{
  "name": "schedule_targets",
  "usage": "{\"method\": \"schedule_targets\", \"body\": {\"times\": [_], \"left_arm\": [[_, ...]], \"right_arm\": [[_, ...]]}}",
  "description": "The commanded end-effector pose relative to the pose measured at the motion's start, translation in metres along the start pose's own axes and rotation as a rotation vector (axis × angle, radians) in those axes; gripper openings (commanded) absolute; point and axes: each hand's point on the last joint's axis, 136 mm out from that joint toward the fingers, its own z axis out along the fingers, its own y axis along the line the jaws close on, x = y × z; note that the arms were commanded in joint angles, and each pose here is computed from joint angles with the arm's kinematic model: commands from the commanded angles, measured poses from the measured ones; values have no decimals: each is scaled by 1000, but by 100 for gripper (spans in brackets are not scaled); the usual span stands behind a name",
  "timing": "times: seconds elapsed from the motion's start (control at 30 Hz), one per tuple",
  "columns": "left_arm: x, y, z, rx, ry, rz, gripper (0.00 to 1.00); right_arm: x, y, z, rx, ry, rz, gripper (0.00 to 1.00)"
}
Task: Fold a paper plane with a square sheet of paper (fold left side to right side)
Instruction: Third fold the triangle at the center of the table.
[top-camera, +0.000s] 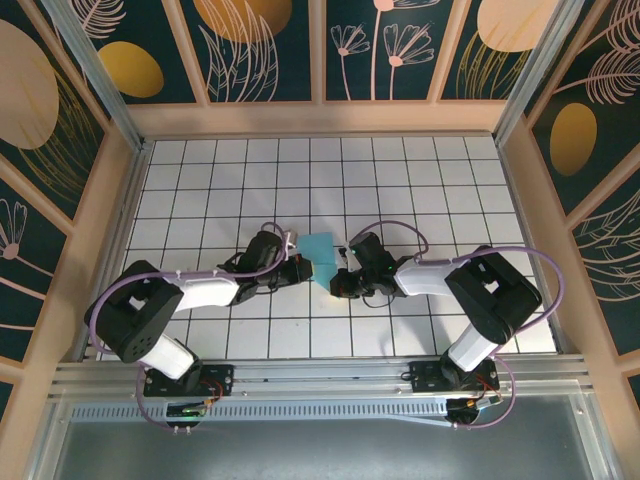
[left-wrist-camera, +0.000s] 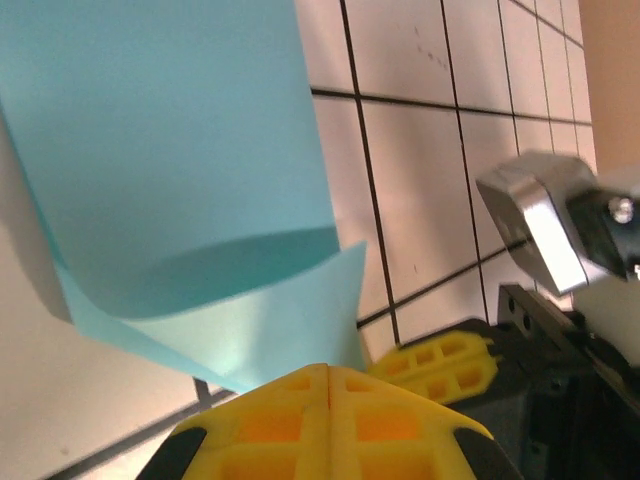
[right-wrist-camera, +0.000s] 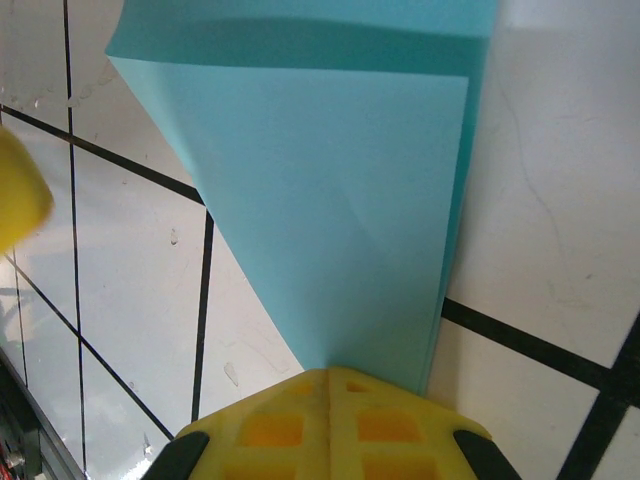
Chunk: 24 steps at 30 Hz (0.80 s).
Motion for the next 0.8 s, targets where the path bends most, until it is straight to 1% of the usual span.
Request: {"method": "schedule_targets", "body": {"times": [0.0,0.33,0.4,0.43,0.57,0.77], "left_arm": [[7,-19,3,83,14,10,0],[12,-22,32,93,41,-14,0],[9,-26,33,106,35,-13,0],[13,-19,39,90,46,-24,0],[16,-17,43,85,50,-28,0],[23,0,46,30,61,-53,0]], "right_arm": [[36,-48,6,167,112,63,0],[39,-53,6,193,123,67,0],[39,-54,7,199,124,67,0],[40,-54,7,199,126,68,0],[41,-56,9,203,132,69,0],[42,-58,8,214,134,71,0]]}}
